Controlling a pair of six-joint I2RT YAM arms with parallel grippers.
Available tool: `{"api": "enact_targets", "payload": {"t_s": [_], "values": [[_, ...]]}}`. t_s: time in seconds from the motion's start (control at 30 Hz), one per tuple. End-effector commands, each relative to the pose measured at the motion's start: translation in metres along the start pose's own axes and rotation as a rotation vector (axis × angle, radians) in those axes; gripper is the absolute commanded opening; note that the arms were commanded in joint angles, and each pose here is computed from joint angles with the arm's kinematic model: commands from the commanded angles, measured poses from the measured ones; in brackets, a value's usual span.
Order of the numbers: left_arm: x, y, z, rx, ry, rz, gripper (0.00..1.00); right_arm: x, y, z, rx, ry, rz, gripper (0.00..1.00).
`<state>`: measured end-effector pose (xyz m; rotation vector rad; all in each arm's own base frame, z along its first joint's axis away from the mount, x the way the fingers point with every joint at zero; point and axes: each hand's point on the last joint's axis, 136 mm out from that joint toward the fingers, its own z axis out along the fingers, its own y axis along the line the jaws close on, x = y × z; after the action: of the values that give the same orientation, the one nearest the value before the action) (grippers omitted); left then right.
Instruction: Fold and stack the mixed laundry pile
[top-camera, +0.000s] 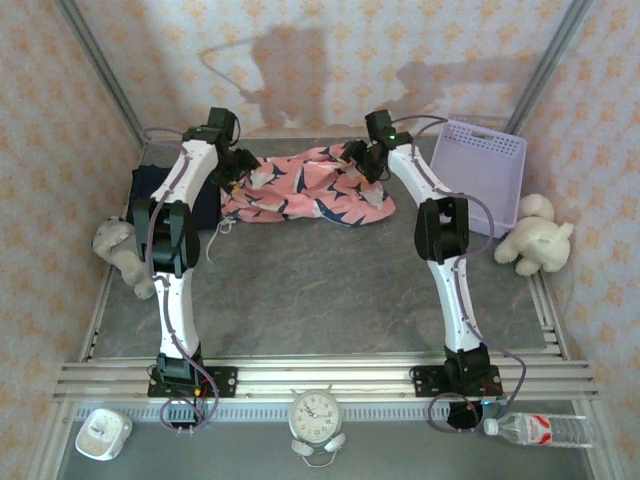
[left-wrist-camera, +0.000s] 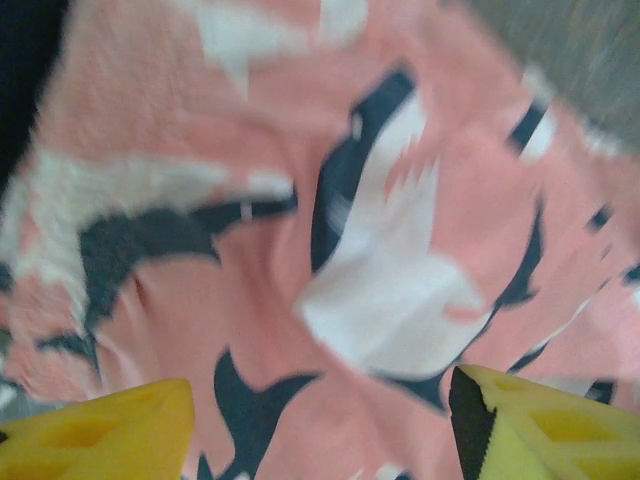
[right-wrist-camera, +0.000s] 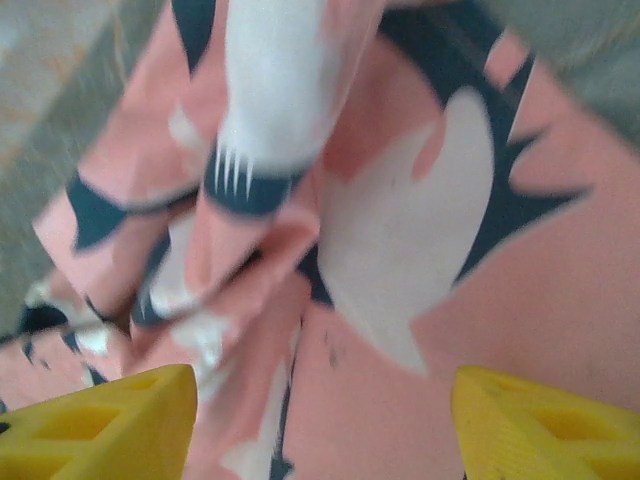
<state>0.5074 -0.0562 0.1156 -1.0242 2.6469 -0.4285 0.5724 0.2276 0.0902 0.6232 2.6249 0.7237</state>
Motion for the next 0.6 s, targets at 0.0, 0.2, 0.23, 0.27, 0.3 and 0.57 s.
{"api": "enact_targets", "payload": {"t_s": [0.0, 0.2, 0.23, 0.27, 0.3, 0.57], "values": [[0.024, -0.001, 0.019, 0.016, 0.054, 0.052, 0.67, 0.011, 0.006, -0.015, 0.042, -0.029, -0.098, 0.66], [0.059, 0.021, 0.062, -0.068, 0.157, 0.101, 0.65, 0.045, -0.051, 0.012, 0.208, 0.083, -0.105, 0.65], [0.069, 0.024, 0.064, -0.075, 0.172, 0.110, 0.65, 0.052, -0.059, 0.011, 0.227, 0.097, -0.103, 0.65], [0.080, 0.027, 0.066, -0.081, 0.187, 0.118, 0.65, 0.060, -0.067, 0.008, 0.238, 0.110, -0.099, 0.65], [0.089, 0.030, 0.067, -0.082, 0.197, 0.124, 0.65, 0.068, -0.075, 0.005, 0.247, 0.120, -0.095, 0.65], [0.189, 0.075, 0.047, -0.128, 0.284, 0.172, 0.65, 0.161, -0.154, -0.065, 0.320, 0.223, -0.037, 0.62]]}}
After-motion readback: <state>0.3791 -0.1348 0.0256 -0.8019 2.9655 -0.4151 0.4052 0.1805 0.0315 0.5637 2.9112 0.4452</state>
